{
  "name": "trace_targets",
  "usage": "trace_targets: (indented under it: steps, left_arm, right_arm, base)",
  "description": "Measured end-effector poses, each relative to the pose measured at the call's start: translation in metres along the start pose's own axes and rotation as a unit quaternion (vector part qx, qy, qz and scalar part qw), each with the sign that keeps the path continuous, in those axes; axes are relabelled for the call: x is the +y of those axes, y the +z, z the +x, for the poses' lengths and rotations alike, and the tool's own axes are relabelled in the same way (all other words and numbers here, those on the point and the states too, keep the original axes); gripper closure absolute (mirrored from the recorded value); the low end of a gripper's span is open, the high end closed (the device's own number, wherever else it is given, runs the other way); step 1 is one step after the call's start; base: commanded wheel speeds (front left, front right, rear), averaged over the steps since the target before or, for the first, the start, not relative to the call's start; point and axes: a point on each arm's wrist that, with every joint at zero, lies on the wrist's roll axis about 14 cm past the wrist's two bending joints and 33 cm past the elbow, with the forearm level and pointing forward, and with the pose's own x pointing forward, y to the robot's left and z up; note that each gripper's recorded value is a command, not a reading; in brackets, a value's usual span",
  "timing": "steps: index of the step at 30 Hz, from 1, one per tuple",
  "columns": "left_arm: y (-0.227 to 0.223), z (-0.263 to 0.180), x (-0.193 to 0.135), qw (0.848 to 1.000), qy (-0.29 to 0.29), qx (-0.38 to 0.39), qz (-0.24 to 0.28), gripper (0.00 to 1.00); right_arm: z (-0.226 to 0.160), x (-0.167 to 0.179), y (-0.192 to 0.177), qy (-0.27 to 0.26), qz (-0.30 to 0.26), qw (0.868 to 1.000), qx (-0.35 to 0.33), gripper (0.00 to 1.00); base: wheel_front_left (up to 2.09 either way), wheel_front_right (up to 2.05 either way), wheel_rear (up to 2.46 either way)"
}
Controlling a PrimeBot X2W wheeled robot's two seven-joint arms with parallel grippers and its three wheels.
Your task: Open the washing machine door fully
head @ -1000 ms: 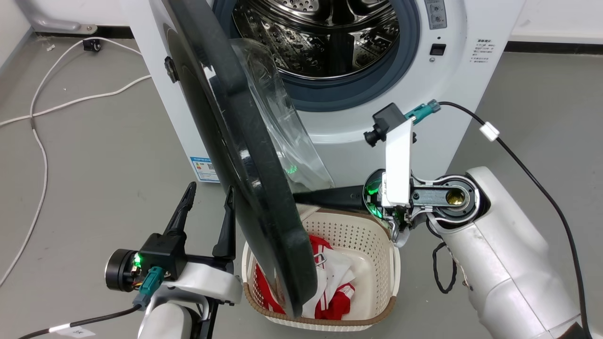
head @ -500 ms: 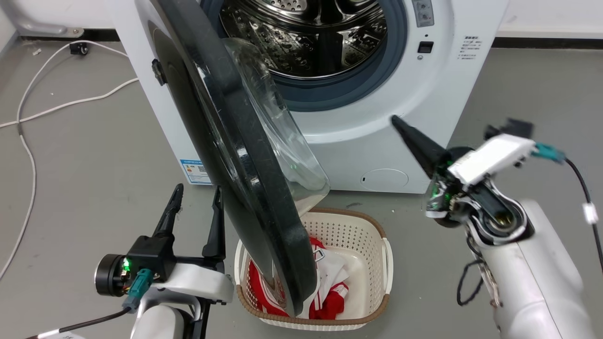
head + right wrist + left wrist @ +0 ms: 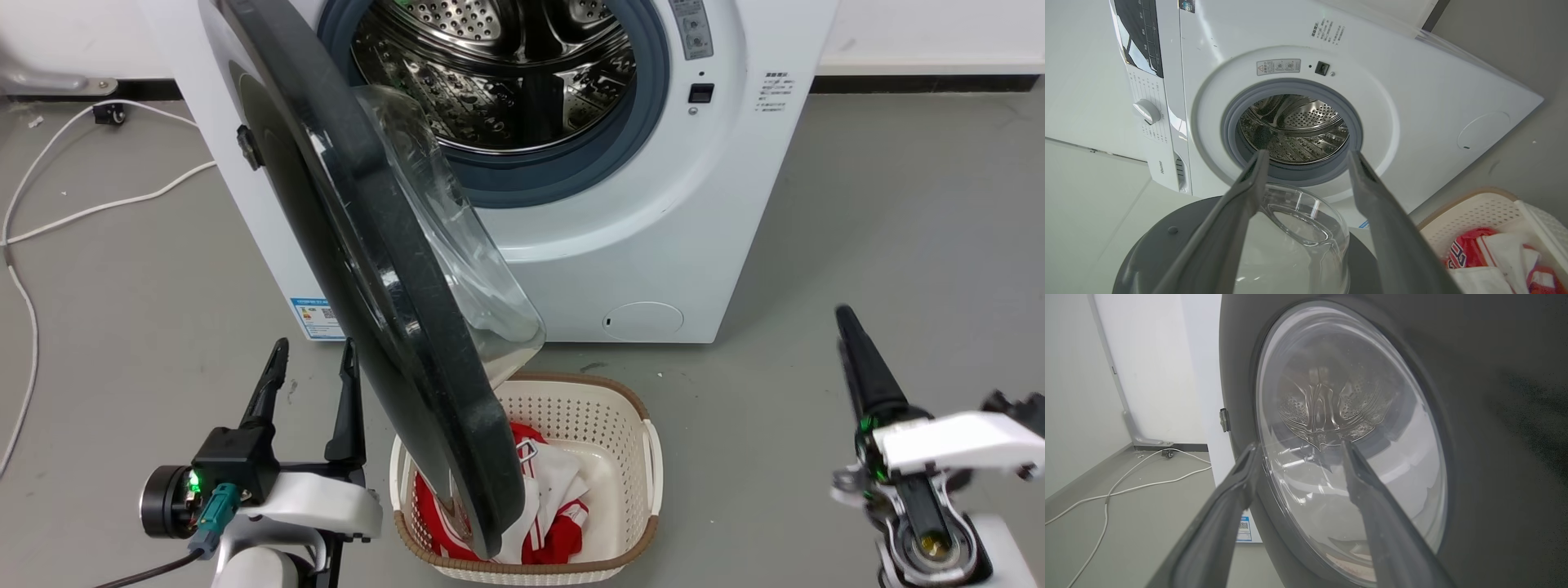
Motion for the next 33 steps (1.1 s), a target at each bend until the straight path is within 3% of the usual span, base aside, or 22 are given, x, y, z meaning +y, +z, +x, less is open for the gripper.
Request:
trace_targets:
  steps: [4, 9, 12, 15, 23, 29, 33]
  left_arm:
    - [-0.001, 0.0, 0.001, 1.0, 0.002, 0.001, 0.0, 0.0]
    - [0.0, 0.001, 0.003, 1.0, 0.005, -0.001, 0.0, 0.0]
    - [0.001, 0.001, 0.004, 1.0, 0.007, -0.002, 0.001, 0.0]
    - [0.002, 0.001, 0.005, 1.0, 0.009, -0.004, 0.001, 0.0]
    - [0.004, -0.001, 0.009, 1.0, 0.014, -0.006, 0.006, 0.0]
    - [0.006, -0.003, 0.012, 1.0, 0.018, -0.008, 0.008, 0.0]
    - [0.006, -0.003, 0.013, 1.0, 0.019, -0.007, 0.008, 0.0]
  right_arm:
    - [-0.018, -0.013, 0.017, -0.014, -0.1, 0.994, -0.041, 0.0]
    - [-0.028, -0.008, 0.03, 0.0, -0.241, 0.968, -0.075, 0.0]
    - [-0.029, 0.006, 0.038, 0.022, -0.341, 0.935, -0.09, 0.0]
    - [-0.029, 0.026, 0.043, 0.048, -0.445, 0.888, -0.105, 0.0]
    - [-0.032, 0.074, 0.029, 0.105, -0.58, 0.798, -0.129, 0.0]
    - [-0.038, 0.066, 0.008, 0.101, -0.606, 0.784, -0.094, 0.0]
    - [-0.041, 0.046, 0.0, 0.083, -0.606, 0.789, -0.066, 0.0]
  base:
    - [0.0, 0.0, 0.0]
    - [0.0, 0.0, 0.0]
    - [0.0, 0.0, 0.0]
    - [0.0, 0.0, 0.0]
    - [0.0, 0.0, 0.0]
    - [0.0, 0.0, 0.0]
    - [0.0, 0.0, 0.0]
